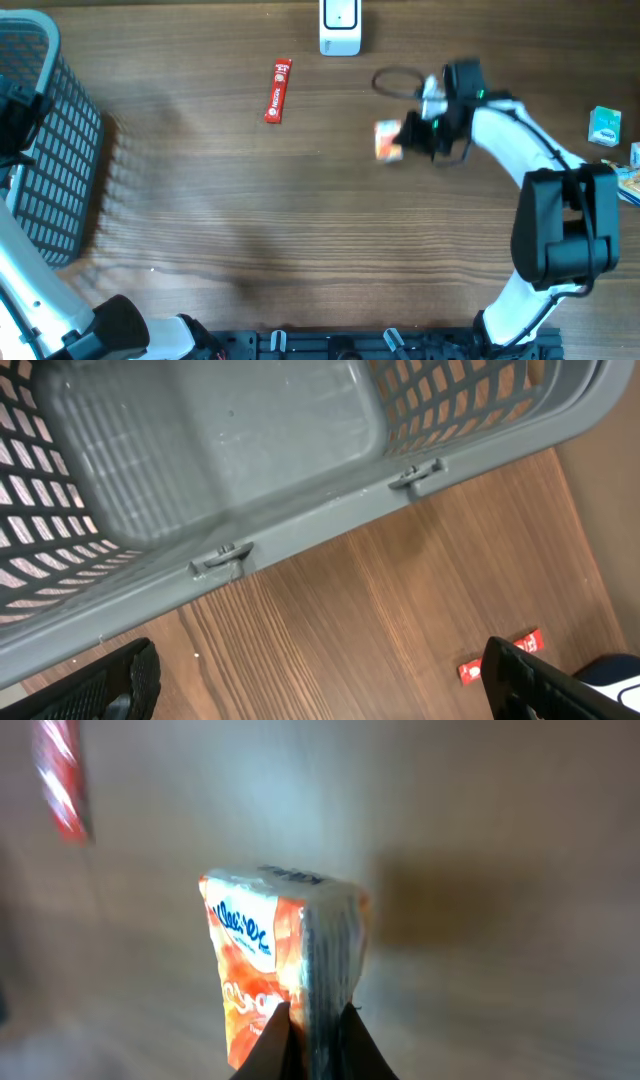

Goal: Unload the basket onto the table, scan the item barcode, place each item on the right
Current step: 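Hold the pack's barcode up to the white scanner with right gripper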

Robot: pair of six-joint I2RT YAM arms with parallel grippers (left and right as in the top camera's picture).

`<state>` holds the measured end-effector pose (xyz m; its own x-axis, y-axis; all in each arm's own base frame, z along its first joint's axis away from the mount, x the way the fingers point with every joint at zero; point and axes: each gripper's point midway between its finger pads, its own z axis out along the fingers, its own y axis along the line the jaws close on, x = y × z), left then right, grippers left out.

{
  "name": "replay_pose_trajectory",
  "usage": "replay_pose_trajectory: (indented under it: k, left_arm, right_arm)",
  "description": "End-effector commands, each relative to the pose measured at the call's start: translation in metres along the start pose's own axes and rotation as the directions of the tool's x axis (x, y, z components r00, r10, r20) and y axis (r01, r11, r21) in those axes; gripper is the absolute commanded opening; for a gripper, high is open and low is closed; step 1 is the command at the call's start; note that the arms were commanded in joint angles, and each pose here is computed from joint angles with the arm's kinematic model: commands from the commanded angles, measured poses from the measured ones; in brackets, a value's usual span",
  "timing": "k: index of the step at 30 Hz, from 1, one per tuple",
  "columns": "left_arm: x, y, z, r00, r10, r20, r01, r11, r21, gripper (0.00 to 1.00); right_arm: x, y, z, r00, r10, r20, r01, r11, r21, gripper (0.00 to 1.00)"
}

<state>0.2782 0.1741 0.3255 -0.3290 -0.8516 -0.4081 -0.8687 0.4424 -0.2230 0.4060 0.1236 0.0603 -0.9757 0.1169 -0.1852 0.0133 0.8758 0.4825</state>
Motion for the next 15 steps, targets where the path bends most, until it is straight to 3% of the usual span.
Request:
replay_pose_trajectory:
  k: [1,7,11,15]
  left_arm:
    - [-0.003,0.001,0.001,1.0,-0.014,0.007,0.014,1.0,-0.006,1.0]
    - [-0.003,0.001,0.001,1.0,-0.014,0.007,0.014,1.0,-0.006,1.0]
    - [-0.003,0.001,0.001,1.0,-0.014,0.007,0.014,1.0,-0.006,1.0]
    - [-0.003,0.001,0.001,1.0,-0.014,0.007,0.015,1.0,-0.006,1.0]
  right_arm:
    - [-0.079,0.03,-0.055,0.96,-0.133,0.248,0.093,0.981,0.169,0.04]
    - [-0.138,0.089,-0.088,0.816,-0.264,0.515,0.128,0.95,0.285,0.04]
    - [-0.158,0.119,-0.075,0.724,-0.32,0.611,0.142,0.936,0.322,0.04]
    - [-0.171,0.126,-0.043,0.688,-0.321,0.651,0.136,0.938,0.319,0.04]
